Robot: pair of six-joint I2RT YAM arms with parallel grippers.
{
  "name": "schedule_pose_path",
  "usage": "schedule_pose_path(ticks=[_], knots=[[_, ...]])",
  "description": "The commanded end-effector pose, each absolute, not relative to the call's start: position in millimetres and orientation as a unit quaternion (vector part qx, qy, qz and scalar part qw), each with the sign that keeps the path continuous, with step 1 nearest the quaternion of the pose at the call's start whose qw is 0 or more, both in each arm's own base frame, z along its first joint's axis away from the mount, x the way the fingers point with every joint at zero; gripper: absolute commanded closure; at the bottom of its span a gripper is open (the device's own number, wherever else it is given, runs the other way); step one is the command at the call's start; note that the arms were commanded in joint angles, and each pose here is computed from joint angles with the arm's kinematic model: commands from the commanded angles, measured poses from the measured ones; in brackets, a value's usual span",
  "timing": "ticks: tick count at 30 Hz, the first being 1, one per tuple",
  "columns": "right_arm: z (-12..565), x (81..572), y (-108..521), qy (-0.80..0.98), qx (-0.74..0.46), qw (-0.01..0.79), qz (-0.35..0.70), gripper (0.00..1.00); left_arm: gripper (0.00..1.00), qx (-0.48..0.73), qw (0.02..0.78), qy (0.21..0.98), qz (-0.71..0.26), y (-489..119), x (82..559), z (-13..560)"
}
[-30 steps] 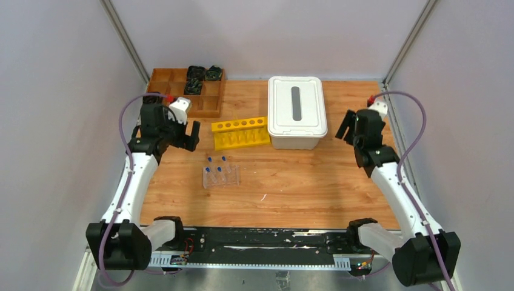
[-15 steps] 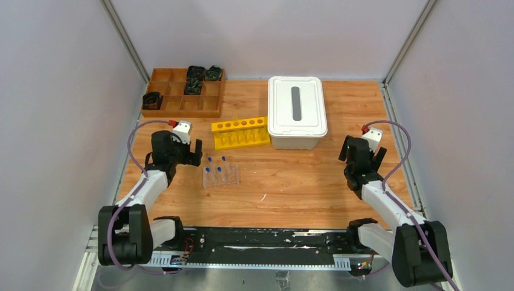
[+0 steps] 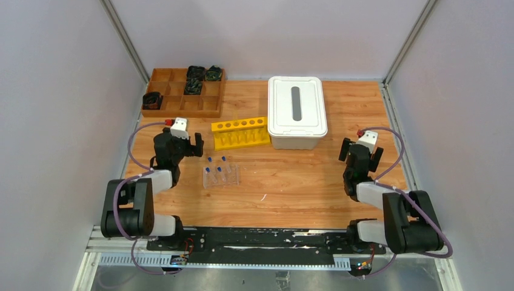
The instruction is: Organize the chemistry lab equipment
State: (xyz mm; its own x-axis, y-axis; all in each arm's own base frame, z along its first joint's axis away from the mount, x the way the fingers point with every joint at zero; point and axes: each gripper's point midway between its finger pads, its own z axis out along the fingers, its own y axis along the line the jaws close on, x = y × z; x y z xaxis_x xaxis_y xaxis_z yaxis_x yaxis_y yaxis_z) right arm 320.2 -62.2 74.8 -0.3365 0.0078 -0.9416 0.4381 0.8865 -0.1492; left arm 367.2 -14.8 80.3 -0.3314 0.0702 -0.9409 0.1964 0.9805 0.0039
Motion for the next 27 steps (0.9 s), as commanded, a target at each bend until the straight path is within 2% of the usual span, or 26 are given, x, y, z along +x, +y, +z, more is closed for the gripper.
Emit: schedule_pose_path(ticks=[1,5,9,12,15,17,27], knots=[[86,336,-61,0.772,0.124,0.597,-0.182,0.10,0.00,0.071,0.622,0.778,-0.050,-11,380,101],[82,342,-44,0.782,0.065,0.601,-0.154,0.11,0.00,0.056,0.642,0.764,-0.038,-6,375,107],[85,331,-42,0.743,0.060,0.650,-0.148,0.05,0.00,0.049,0.679,0.733,-0.020,-3,358,112],[78,338,-41,0.753,0.050,0.638,-0.153,0.00,0.00,0.074,0.705,0.705,-0.027,-15,352,113],[71,347,-42,0.788,0.055,0.592,-0.158,0.00,0.00,0.073,0.662,0.746,-0.015,-12,360,101],[73,347,-42,0.784,0.055,0.598,-0.157,0.00,0.00,0.066,0.681,0.729,-0.013,-12,361,107],[73,347,-42,0.784,0.056,0.598,-0.158,0.00,0.00,0.067,0.676,0.734,-0.014,-12,360,104]])
